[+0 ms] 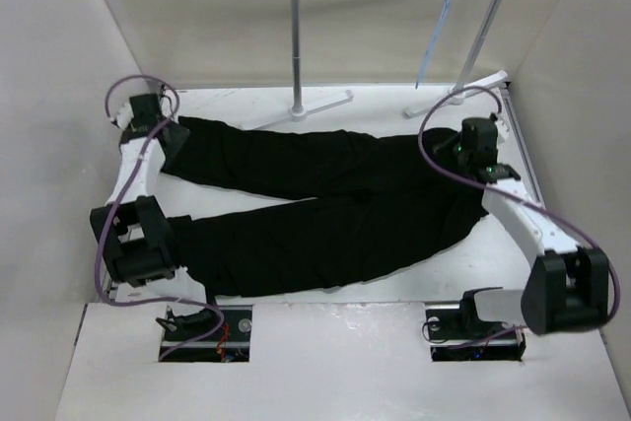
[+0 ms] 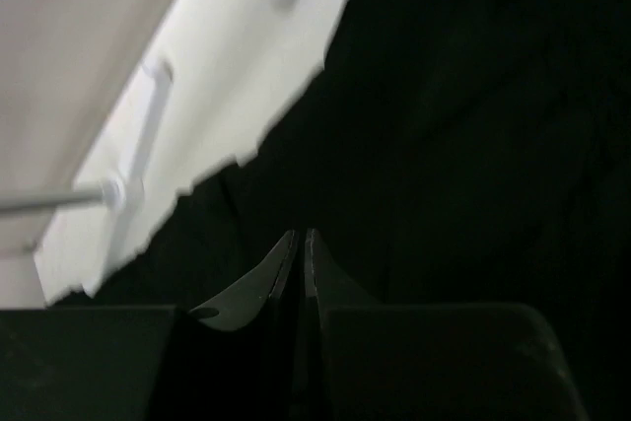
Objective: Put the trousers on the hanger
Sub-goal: Flatten out the trousers at the center of the board.
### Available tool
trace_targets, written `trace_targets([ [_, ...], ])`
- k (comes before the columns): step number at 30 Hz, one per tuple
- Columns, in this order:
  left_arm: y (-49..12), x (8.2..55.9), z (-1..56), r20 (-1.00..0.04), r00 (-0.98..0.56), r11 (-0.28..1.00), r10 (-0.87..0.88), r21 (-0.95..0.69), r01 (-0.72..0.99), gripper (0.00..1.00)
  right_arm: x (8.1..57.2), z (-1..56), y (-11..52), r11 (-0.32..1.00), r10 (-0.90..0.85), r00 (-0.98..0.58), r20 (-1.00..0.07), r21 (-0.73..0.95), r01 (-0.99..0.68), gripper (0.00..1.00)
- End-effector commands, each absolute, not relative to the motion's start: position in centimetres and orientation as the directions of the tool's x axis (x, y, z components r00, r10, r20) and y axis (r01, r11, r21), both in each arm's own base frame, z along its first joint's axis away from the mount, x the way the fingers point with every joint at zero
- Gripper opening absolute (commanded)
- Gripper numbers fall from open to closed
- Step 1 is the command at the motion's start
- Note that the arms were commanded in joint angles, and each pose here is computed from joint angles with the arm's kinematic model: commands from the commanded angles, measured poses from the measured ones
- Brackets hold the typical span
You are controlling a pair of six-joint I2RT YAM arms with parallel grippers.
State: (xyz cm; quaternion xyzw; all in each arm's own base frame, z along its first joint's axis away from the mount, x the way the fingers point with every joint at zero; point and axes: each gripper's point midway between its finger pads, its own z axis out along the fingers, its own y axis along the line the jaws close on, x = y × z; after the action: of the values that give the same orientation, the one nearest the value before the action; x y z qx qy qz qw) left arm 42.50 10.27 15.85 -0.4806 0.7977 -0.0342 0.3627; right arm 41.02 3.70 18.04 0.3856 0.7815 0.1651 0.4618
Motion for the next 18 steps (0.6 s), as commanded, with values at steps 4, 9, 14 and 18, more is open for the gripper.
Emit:
trace_targets([
  [4, 3.4, 36.4, 12.6, -0.497, -0.316, 0.547, -0.808, -0.434, -0.716, 0.55, 33.2, 15.4, 5.5, 0.664, 0.747, -0.342, -0.571, 0.611, 0.43, 0.15],
  [9, 3.0, 29.1, 10.6, -0.446, -0.348, 0.525, -0.824, -0.373, -0.765, 0.59, 27.4, 14.6, 7.3, 0.719, 0.692, -0.449, -0.565, 0.591, 0.364, 0.26],
  [14, 5.7, 23.5, 8.2, -0.449, -0.277, 0.437, -0.85, -0.306, -0.846, 0.63, 24.4, 13.6, 10.4, 0.747, 0.644, -0.538, -0.544, 0.599, 0.289, 0.42],
  [18, 5.9, 24.3, 6.2, -0.436, -0.28, 0.433, -0.856, -0.306, -0.848, 0.64, 23.2, 13.5, 13.9, 0.772, 0.568, -0.629, -0.531, 0.609, 0.183, 0.51],
])
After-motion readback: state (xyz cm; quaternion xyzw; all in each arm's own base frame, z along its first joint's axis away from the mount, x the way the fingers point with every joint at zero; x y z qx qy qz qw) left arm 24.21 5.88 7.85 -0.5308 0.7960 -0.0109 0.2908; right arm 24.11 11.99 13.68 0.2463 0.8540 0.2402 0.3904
